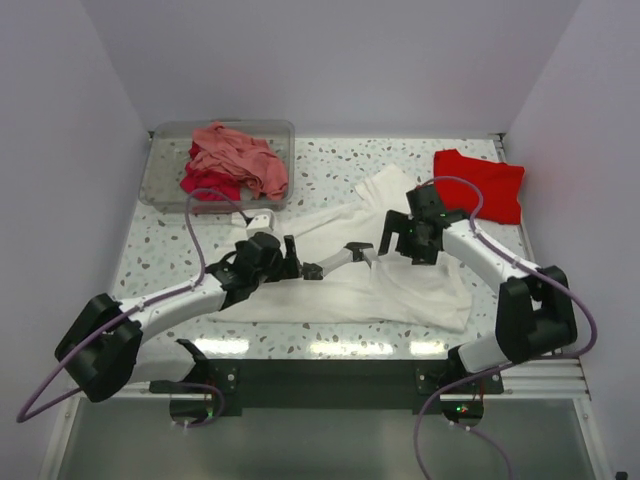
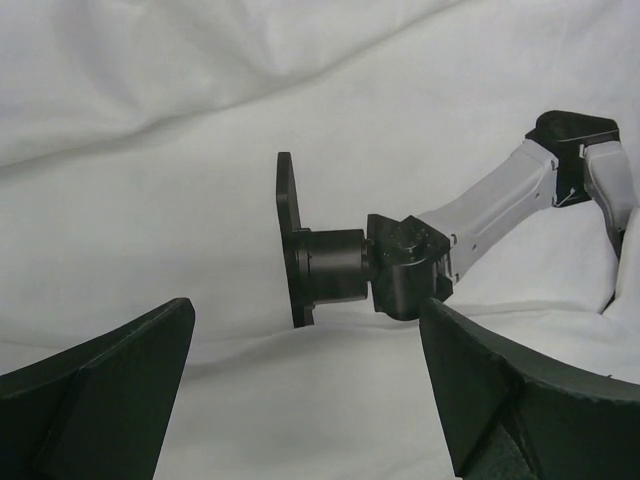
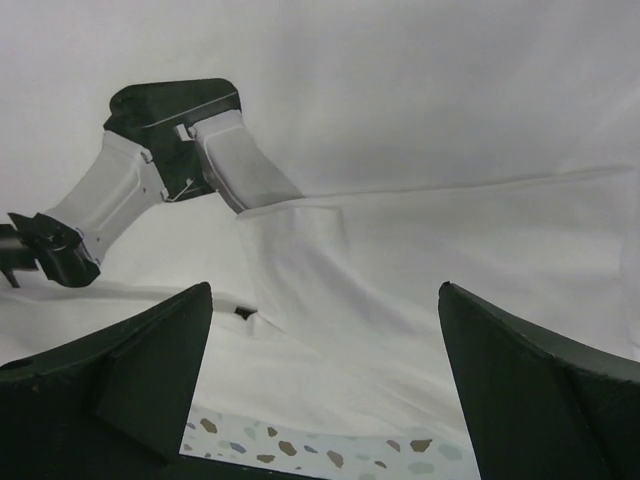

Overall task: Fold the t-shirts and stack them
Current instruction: Fold the tshirt

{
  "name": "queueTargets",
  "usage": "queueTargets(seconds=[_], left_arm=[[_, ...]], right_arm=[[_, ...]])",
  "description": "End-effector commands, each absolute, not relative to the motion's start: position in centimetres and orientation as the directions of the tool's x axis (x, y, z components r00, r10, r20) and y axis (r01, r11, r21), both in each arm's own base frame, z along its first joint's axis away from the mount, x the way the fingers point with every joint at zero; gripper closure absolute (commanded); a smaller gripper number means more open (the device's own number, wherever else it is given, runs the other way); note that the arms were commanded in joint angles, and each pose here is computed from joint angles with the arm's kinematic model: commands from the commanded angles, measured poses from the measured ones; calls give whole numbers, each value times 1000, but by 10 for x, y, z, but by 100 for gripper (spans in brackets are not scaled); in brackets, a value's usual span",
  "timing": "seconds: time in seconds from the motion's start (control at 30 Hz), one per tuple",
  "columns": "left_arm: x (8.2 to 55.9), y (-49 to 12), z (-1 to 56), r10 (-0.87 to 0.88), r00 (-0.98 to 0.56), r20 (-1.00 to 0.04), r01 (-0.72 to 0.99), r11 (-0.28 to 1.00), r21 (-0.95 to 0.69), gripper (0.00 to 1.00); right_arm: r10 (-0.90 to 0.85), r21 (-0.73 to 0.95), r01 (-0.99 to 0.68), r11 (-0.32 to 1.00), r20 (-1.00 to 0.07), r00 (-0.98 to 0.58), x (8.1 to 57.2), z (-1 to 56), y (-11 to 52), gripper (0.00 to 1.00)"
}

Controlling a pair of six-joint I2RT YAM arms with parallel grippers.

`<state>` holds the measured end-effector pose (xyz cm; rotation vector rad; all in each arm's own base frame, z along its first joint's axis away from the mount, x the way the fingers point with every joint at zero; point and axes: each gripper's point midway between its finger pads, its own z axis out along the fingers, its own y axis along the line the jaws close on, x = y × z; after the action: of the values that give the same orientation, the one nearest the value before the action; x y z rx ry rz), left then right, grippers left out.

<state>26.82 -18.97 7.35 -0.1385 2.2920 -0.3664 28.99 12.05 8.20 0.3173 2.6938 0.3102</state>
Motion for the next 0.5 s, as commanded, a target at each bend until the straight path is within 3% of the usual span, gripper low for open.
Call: queueTargets(seconds=[0.0, 0.47], left_arm=[[291, -202, 84, -215, -621, -753, 67, 944, -324, 0], [241, -162, 1, -165, -728, -666, -1, 971, -239, 0]], right_arm=[[223, 241, 131, 962, -408, -885, 312, 68, 131, 1], [237, 166, 199, 966, -251, -939, 244, -15, 123, 1]])
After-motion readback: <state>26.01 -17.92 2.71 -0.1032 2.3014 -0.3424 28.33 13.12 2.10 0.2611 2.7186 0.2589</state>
